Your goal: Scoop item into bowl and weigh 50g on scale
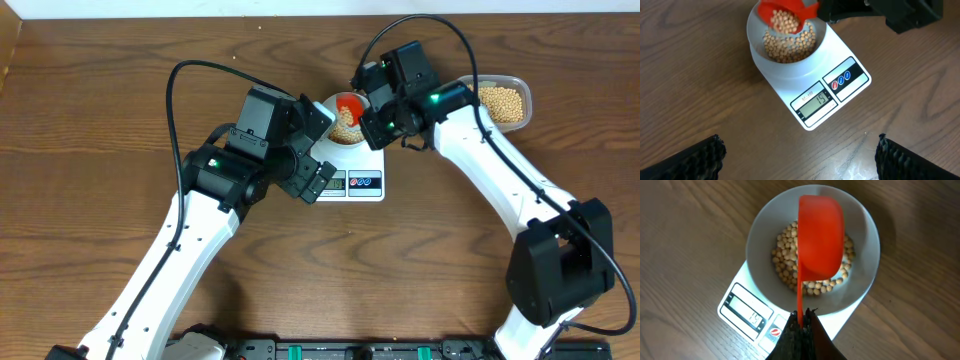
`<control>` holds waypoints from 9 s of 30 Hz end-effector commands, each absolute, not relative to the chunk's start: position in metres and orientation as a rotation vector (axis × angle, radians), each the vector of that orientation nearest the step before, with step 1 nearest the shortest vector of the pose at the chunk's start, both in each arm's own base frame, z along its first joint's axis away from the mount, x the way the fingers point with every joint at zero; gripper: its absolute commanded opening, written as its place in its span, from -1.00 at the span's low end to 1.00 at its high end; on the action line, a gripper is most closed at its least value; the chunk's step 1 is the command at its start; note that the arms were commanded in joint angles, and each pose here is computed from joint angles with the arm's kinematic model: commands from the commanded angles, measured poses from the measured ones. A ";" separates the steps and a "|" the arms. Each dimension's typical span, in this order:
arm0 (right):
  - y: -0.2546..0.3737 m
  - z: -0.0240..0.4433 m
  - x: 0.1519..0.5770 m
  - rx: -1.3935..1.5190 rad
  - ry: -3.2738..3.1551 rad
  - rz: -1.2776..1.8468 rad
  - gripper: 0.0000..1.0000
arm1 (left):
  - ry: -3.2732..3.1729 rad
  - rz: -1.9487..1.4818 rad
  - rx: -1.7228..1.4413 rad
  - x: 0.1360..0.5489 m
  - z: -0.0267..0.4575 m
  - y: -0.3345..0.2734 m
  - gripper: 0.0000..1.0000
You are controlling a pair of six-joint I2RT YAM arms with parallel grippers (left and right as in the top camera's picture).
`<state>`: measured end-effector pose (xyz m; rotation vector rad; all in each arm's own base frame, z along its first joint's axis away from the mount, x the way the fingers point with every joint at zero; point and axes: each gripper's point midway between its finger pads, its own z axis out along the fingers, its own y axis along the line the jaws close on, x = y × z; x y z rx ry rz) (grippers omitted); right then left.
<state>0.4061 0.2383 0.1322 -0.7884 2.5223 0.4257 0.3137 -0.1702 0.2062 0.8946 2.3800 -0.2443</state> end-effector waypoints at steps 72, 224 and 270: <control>-0.021 0.211 0.436 0.003 2.479 0.381 -0.98 | 2.380 -0.259 0.892 0.314 0.207 -0.171 0.95; 0.224 0.145 0.399 -0.568 2.440 1.455 -0.98 | 2.380 -0.259 0.893 0.314 0.207 -0.171 0.95; 0.214 0.135 0.421 -0.757 2.440 0.947 -0.98 | 2.380 -0.259 0.893 0.314 0.207 -0.171 0.96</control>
